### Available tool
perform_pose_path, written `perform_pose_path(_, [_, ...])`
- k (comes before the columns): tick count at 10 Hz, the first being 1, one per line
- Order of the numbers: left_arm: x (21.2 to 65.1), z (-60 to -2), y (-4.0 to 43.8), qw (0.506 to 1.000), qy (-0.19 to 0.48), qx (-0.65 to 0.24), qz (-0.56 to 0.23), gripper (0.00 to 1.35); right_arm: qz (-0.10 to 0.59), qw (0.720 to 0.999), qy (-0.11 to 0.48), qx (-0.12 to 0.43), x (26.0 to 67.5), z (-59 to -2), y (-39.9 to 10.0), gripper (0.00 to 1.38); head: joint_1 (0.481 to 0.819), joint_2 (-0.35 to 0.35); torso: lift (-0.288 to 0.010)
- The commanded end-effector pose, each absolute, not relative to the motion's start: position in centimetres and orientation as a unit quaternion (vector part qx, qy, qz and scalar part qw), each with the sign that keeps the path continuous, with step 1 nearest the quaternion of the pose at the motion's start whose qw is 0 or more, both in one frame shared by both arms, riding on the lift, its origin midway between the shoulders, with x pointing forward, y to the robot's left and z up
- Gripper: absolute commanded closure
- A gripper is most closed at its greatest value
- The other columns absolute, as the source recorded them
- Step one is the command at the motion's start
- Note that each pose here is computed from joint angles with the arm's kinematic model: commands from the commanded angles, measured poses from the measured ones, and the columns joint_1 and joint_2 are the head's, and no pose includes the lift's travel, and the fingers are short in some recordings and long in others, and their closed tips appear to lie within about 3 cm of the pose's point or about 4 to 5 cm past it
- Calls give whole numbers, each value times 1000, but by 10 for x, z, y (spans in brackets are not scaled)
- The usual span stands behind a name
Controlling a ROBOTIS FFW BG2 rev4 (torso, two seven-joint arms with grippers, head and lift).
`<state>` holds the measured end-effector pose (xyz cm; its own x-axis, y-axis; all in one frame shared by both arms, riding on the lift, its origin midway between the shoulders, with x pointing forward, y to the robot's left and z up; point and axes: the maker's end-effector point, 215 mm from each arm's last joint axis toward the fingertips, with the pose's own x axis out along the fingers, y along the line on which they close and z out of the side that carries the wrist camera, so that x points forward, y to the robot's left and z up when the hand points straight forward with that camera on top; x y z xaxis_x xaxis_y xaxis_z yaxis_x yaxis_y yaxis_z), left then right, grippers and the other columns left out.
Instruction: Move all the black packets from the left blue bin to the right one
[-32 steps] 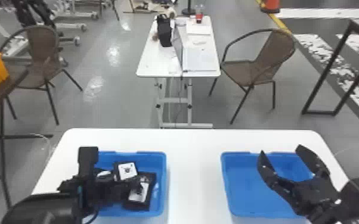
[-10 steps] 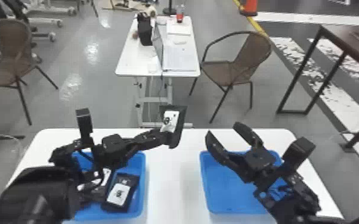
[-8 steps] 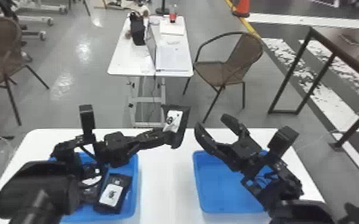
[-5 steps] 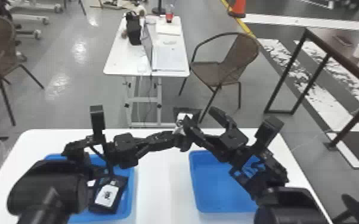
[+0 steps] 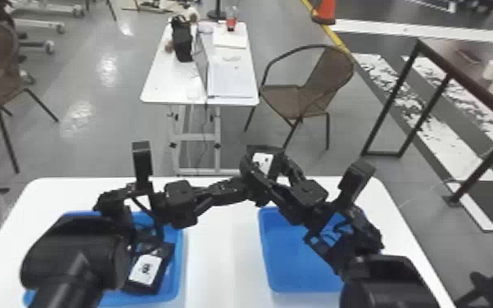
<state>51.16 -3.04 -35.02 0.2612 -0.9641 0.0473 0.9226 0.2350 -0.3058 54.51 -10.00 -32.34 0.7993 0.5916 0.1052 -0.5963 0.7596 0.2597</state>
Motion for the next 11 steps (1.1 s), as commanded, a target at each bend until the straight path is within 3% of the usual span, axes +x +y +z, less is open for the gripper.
perform_pose_path(1, [512, -350, -30, 783, 76, -139, -602, 1220, 317, 936, -8, 153, 545, -325, -100, 1036, 695, -135, 0])
perform_pose_path(2, [513, -351, -27, 785, 75, -141, -599, 1220, 316, 937, -7, 152, 544, -326, -101, 1292, 695, -136, 0])
perform_pose_path(4, [515, -353, -23, 789, 76, -145, -592, 1216, 316, 935, -6, 158, 543, -327, -99, 1276, 695, -132, 0])
perform_pose_path(5, [519, -362, -13, 802, 79, -156, -571, 986, 313, 935, -6, 166, 543, -331, -102, 1276, 695, -129, 0])
perform_pose_path(7, [521, -393, 21, 832, 108, -180, -514, 202, 288, 942, 4, 170, 547, -346, -128, 1276, 695, -119, 0])
perform_pose_path(8, [522, -401, 49, 850, 111, -182, -481, 70, 268, 947, 19, 175, 549, -367, -148, 1276, 695, -113, 0])
perform_pose_path(9, [522, -403, 76, 864, 112, -180, -456, 111, 245, 951, 41, 185, 550, -395, -170, 1276, 695, -106, 0])
perform_pose_path(10, [523, -407, 105, 880, 113, -178, -425, -2, 224, 954, 69, 189, 549, -426, -191, 1276, 695, -98, 0])
perform_pose_path(11, [522, -411, 136, 898, 115, -175, -388, -2, 207, 952, 101, 200, 546, -460, -210, 1276, 695, -91, 0])
